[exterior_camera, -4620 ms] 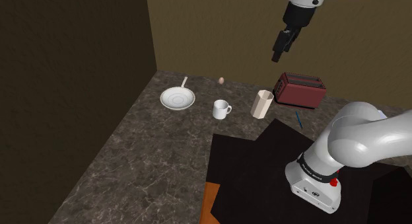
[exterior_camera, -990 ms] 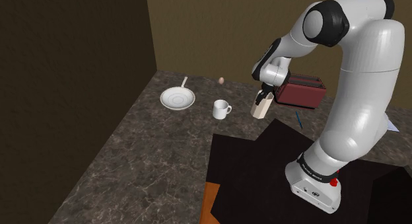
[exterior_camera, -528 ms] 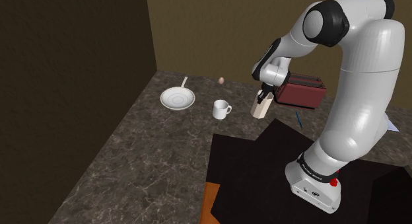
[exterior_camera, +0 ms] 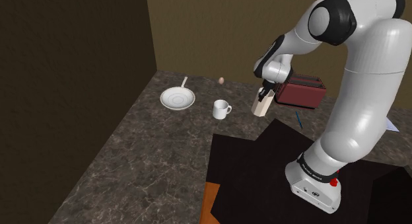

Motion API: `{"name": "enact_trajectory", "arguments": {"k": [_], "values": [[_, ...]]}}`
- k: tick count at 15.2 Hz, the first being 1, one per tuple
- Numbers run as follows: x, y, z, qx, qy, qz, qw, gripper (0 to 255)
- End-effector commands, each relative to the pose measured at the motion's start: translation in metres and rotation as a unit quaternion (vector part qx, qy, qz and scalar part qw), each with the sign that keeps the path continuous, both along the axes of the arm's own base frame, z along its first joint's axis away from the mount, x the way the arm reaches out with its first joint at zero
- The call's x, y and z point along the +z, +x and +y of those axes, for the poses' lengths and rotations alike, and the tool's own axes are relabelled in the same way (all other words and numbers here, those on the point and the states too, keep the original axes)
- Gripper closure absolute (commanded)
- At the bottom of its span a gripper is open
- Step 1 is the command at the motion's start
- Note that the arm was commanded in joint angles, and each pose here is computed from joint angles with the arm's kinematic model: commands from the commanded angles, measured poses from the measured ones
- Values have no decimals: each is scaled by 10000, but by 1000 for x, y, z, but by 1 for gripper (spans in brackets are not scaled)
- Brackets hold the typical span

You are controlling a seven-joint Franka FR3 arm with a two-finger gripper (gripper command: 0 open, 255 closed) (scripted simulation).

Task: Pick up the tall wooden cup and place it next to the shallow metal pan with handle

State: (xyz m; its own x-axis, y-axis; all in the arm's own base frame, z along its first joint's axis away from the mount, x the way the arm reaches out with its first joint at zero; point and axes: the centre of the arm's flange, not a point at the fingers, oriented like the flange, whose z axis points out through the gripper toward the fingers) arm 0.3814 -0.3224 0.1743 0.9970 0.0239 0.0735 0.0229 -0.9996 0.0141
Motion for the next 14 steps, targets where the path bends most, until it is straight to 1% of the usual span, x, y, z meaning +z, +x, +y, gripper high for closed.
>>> {"name": "enact_trajectory", "arguments": {"k": [1,14], "values": [[11,0,1,0,-1,-2,10000,255],[80,0,1,0,-1,-2,10000,255]]}}
